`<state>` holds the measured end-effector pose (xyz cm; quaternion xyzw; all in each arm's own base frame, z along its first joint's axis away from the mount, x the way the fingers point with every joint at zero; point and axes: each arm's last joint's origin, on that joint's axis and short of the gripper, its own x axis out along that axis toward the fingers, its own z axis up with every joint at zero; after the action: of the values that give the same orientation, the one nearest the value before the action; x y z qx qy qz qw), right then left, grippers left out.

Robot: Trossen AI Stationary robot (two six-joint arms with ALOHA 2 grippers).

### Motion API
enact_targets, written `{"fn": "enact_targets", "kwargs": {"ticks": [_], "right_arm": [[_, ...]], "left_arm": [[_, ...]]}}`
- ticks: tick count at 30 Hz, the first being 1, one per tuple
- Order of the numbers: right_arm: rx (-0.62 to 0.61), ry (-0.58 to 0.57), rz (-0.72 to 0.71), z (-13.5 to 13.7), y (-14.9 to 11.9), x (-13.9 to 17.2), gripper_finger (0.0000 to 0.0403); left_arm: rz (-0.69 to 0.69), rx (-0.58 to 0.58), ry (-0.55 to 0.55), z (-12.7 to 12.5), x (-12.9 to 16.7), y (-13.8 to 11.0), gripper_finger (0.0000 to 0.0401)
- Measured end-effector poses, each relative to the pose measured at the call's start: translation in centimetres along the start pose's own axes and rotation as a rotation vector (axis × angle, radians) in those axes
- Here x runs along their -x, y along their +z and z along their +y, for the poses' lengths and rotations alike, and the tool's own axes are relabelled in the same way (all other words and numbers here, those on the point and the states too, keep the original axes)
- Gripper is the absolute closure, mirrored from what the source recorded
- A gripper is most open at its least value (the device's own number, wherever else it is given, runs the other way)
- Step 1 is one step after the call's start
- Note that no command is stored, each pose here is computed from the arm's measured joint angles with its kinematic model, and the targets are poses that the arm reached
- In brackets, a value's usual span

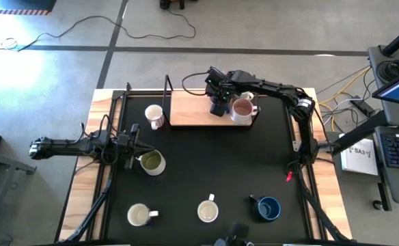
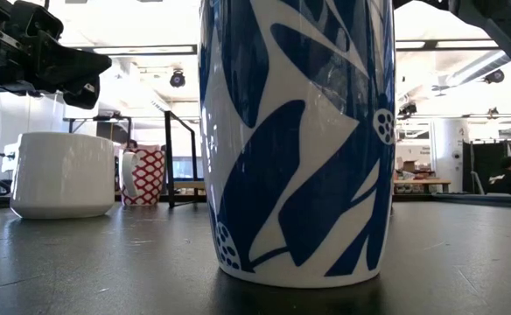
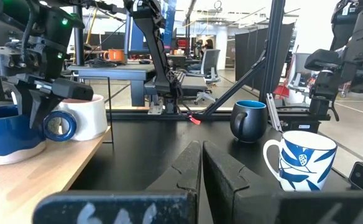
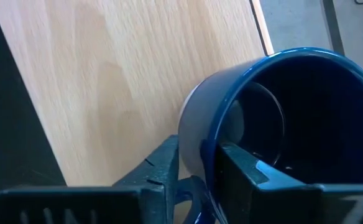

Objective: Place coffee mugs
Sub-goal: Put the dark blue mug on the shelf

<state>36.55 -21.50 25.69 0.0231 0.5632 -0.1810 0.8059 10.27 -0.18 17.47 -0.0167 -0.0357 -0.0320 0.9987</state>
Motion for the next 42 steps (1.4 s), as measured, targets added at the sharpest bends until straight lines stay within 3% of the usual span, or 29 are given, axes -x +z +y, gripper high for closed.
{"fn": "enact_targets", "kwargs": {"ticks": [9, 15, 19, 24, 28, 36, 42], "right_arm": [[-0.047, -0.009, -0.063, 0.2, 0.1, 2.8, 0.0304], [-0.097, 0.035, -0.128, 1.6, 0.3, 5.2, 0.0315], [-0.215, 0.085, -0.131, 3.1, 0.5, 5.6, 0.0324], [-0.447, 0.101, -0.040, 4.2, 0.1, 4.8, 0.0336], [-0.518, 0.094, 0.022, 4.5, -0.3, 4.3, 0.0349], [-0.526, -0.020, 0.079, 4.3, -1.0, 4.1, 0.0388], [-0.523, -0.047, 0.091, 4.3, -1.2, 4.0, 0.0394]], "left_arm": [[0.000, 0.000, 0.000, 0.0, 0.0, 0.0, 0.0401], [0.000, 0.000, 0.000, 0.0, 0.0, 0.0, 0.0401], [0.000, 0.000, -0.001, 0.0, 0.0, 0.0, 0.0401], [0.000, 0.000, 0.000, 0.0, 0.0, 0.0, 0.0401], [0.000, 0.000, 0.000, 0.0, 0.0, 0.0, 0.0401], [0.000, 0.000, 0.000, 0.0, 0.0, 0.0, 0.0401], [0.000, 0.000, 0.000, 0.0, 0.0, 0.0, 0.0401]]}}
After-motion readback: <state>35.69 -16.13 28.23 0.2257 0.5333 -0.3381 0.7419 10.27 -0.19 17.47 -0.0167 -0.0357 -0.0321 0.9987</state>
